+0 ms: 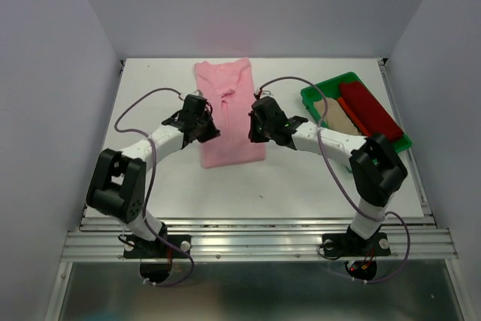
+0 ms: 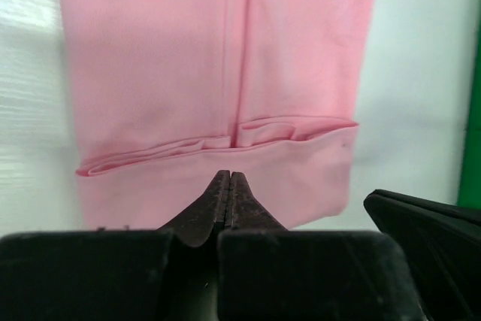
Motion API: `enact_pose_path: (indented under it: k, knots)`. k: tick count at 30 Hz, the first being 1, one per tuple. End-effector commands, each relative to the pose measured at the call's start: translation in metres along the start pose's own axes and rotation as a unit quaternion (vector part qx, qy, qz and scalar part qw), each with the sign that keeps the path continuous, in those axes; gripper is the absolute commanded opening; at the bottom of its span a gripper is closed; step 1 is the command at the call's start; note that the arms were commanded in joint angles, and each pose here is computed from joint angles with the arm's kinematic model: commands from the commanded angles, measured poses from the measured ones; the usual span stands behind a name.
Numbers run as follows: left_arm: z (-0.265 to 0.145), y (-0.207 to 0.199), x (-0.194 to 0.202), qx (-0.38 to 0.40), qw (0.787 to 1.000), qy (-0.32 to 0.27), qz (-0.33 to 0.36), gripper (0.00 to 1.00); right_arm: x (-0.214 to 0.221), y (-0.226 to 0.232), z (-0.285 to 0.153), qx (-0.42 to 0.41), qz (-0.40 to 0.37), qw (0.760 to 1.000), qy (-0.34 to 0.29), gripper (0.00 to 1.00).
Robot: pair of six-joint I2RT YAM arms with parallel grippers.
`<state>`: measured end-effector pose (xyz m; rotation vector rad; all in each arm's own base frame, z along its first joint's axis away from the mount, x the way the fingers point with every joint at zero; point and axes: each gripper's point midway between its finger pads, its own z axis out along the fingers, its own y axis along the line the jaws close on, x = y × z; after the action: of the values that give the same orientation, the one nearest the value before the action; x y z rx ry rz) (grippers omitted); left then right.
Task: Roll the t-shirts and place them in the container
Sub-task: Roll the T-shirt to the center of the board.
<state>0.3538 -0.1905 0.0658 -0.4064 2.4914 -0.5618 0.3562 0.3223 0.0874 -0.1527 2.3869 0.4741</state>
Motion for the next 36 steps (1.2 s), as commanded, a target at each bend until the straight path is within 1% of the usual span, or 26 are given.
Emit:
enact_pose_path:
  k: [1, 2, 3, 4, 6, 7, 8, 9, 10, 11, 12, 13, 14, 15, 16, 18, 19, 21, 22, 24, 25, 27, 36]
  knots:
    - [-0.052, -0.025, -0.044, 0.025, 0.995, -0.093, 0.024, 0.0, -0.019, -0.014, -0.026, 0.016, 0.001, 0.999, -0.046, 0.11]
    - [-0.062, -0.024, -0.047, 0.026, 0.994, -0.104, 0.026, 0.0, -0.019, -0.015, -0.032, 0.015, 0.004, 0.999, -0.048, 0.1]
    - [-0.063, -0.015, -0.044, 0.012, 0.994, -0.11, 0.026, 0.0, -0.008, -0.026, -0.031, 0.024, 0.005, 0.999, -0.036, 0.11]
    - [-0.066, -0.012, -0.042, 0.009, 0.993, -0.111, 0.025, 0.0, -0.002, -0.028, -0.033, 0.024, 0.007, 0.999, -0.031, 0.11]
    - [-0.073, -0.004, -0.038, 0.001, 0.993, -0.117, 0.022, 0.0, 0.003, -0.034, -0.038, 0.022, 0.014, 0.999, -0.025, 0.15]
    - [-0.07, 0.008, -0.027, -0.009, 0.994, -0.108, 0.019, 0.01, 0.009, -0.045, -0.037, 0.025, 0.024, 0.999, -0.015, 0.17]
    - [-0.074, 0.01, -0.024, -0.007, 0.994, -0.112, 0.015, 0.03, 0.011, -0.048, -0.038, 0.024, 0.03, 0.999, -0.012, 0.2]
    - [-0.076, 0.013, -0.02, -0.006, 0.994, -0.112, 0.012, 0.07, 0.015, -0.048, -0.039, 0.022, 0.03, 0.999, -0.008, 0.22]
    - [-0.073, 0.025, -0.007, -0.014, 0.994, -0.104, 0.005, 0.1, 0.013, -0.053, -0.041, 0.022, 0.037, 0.999, -0.008, 0.24]
    - [-0.079, 0.024, -0.008, -0.004, 0.993, -0.117, -0.001, 0.13, 0.018, -0.056, -0.041, 0.019, 0.04, 0.999, 0.0, 0.29]
    - [-0.081, 0.027, -0.006, -0.002, 0.992, -0.123, -0.01, 0.21, 0.019, -0.058, -0.041, 0.018, 0.044, 0.999, 0.003, 0.32]
    - [-0.078, 0.039, 0.006, -0.009, 0.993, -0.118, -0.018, 0.25, 0.021, -0.057, -0.041, 0.013, 0.045, 0.999, 0.005, 0.34]
    - [-0.085, 0.039, 0.002, -0.003, 0.99, -0.139, -0.032, 0.29, 0.026, -0.057, -0.039, 0.01, 0.045, 0.999, 0.013, 0.36]
    - [-0.087, 0.044, 0.004, -0.007, 0.988, -0.145, -0.044, 0.33, 0.026, -0.06, -0.038, 0.012, 0.049, 0.999, 0.015, 0.37]
    - [-0.085, 0.054, 0.011, -0.017, 0.988, -0.146, -0.054, 0.33, 0.029, -0.059, -0.035, 0.006, 0.05, 0.999, 0.02, 0.38]
    - [-0.089, 0.055, 0.011, -0.013, 0.987, -0.153, -0.05, 0.33, 0.031, -0.06, -0.032, 0.001, 0.058, 0.998, 0.024, 0.39]
    - [-0.089, 0.056, 0.013, -0.017, 0.988, -0.147, -0.046, 0.33, 0.033, -0.058, -0.031, -0.004, 0.062, 0.998, 0.028, 0.4]
    - [-0.086, 0.063, 0.02, -0.036, 0.991, -0.126, -0.033, 0.34, 0.034, -0.057, -0.029, -0.007, 0.066, 0.997, 0.028, 0.42]
    - [-0.082, 0.064, 0.023, -0.044, 0.992, -0.112, -0.031, 0.34, 0.036, -0.052, -0.029, -0.021, 0.069, 0.997, 0.034, 0.43]
    - [-0.075, 0.064, 0.029, -0.041, 0.994, -0.096, -0.023, 0.35, 0.036, -0.053, -0.026, -0.022, 0.075, 0.996, 0.036, 0.44]
    - [-0.07, 0.065, 0.036, -0.04, 0.996, -0.081, -0.023, 0.38, 0.037, -0.052, -0.025, -0.025, 0.076, 0.996, 0.038, 0.44]
    - [-0.064, 0.066, 0.041, -0.032, 0.996, -0.075, -0.021, 0.45, 0.038, -0.051, -0.024, -0.028, 0.079, 0.996, 0.04, 0.44]
    - [-0.057, 0.074, 0.047, -0.044, 0.996, -0.072, -0.021, 0.47, 0.045, -0.05, -0.015, -0.034, 0.085, 0.995, 0.05, 0.44]
